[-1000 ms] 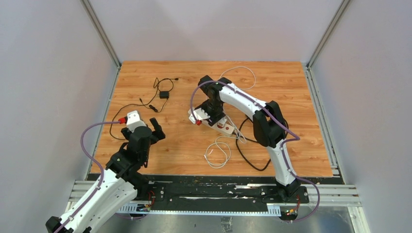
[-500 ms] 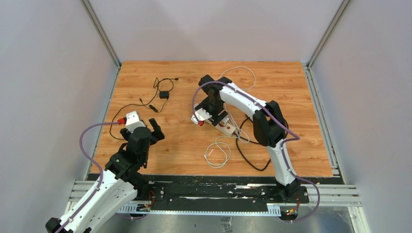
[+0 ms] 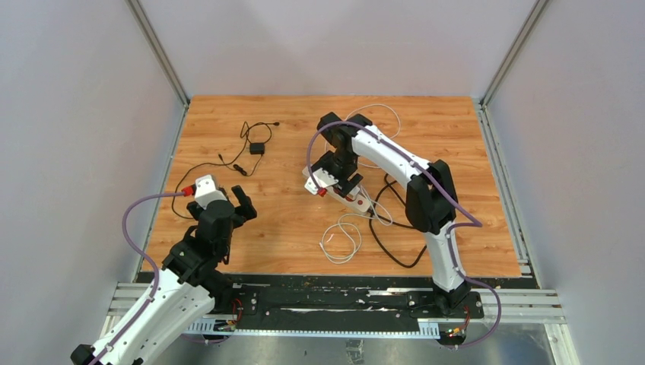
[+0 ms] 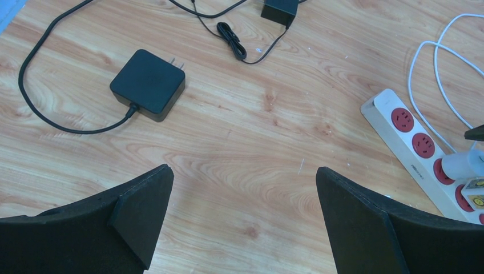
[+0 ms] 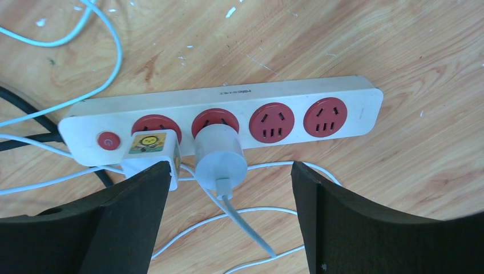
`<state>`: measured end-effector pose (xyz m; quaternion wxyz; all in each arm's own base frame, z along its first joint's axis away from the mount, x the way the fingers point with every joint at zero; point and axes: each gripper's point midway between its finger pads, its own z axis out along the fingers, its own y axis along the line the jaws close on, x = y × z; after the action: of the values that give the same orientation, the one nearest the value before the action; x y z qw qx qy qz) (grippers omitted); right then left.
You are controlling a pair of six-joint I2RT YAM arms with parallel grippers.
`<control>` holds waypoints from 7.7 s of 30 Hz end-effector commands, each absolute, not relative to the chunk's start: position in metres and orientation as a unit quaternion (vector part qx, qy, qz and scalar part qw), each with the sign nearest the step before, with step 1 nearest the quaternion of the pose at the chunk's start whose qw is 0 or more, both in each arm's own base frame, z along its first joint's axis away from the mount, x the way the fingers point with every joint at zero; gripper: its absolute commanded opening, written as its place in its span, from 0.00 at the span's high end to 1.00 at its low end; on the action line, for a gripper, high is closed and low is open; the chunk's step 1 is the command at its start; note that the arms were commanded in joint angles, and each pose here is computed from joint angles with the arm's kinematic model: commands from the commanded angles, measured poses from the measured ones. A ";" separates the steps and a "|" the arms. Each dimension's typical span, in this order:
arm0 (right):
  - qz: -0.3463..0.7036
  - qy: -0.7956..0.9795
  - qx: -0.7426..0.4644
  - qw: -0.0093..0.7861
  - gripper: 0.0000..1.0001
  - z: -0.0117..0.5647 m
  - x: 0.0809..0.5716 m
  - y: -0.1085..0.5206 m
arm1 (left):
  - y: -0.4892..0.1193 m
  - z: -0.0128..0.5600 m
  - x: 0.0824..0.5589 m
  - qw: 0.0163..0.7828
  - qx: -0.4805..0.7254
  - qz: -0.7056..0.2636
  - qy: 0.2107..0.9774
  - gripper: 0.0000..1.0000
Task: Insert the plug
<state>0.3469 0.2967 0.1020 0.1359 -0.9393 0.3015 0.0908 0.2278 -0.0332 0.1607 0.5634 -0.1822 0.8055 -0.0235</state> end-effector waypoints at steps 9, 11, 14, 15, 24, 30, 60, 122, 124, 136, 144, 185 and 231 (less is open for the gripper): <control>0.143 0.471 -0.787 0.372 0.22 0.219 0.344 0.328 | -0.045 0.184 0.233 0.580 -0.199 -0.075 0.787 0.00; 0.154 0.565 -0.683 0.435 0.23 0.244 0.358 0.326 | -0.048 0.187 0.235 0.579 -0.198 -0.081 0.786 0.00; 0.191 0.711 -0.475 0.481 0.23 0.262 0.379 0.297 | -0.054 0.191 0.239 0.578 -0.192 -0.089 0.788 0.00; 0.218 0.747 -0.409 0.476 0.23 0.260 0.381 0.286 | -0.057 0.192 0.241 0.578 -0.188 -0.094 0.789 0.00; 0.372 0.827 -0.233 0.351 0.26 0.205 0.363 0.261 | -0.066 0.201 0.249 0.579 -0.168 -0.098 0.792 0.00; 0.376 0.846 -0.230 0.300 0.29 0.168 0.365 0.266 | -0.066 0.207 0.249 0.581 -0.162 -0.097 0.791 0.00; 0.342 0.867 -0.280 0.228 0.64 0.085 0.353 0.281 | -0.052 0.206 0.240 0.582 -0.169 -0.069 0.793 0.00; 0.146 0.956 -0.253 0.037 0.85 -0.085 0.226 0.191 | -0.029 0.206 0.230 0.595 -0.203 -0.038 0.777 0.00; 0.137 0.956 -0.255 0.044 0.86 -0.082 0.228 0.188 | -0.028 0.207 0.229 0.595 -0.204 -0.039 0.777 0.00; 0.193 0.933 -0.282 0.109 0.85 -0.032 0.260 0.220 | -0.026 0.216 0.227 0.606 -0.210 -0.049 0.766 0.00; 0.254 0.894 -0.309 0.204 0.72 0.044 0.313 0.271 | -0.025 0.230 0.226 0.623 -0.216 -0.063 0.749 0.00; 0.180 0.867 -0.180 0.428 0.00 0.185 0.305 0.172 | -0.037 0.162 0.312 0.417 -0.132 -0.014 0.899 0.00; 0.215 0.877 -0.099 0.419 0.02 0.166 0.316 0.132 | 0.049 0.016 0.331 0.250 -0.105 -0.040 0.962 0.80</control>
<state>0.3124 0.1480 0.1571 0.3902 -0.1393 0.8794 0.2346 0.3420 0.0638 0.0184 0.2528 -0.0540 0.9660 0.0003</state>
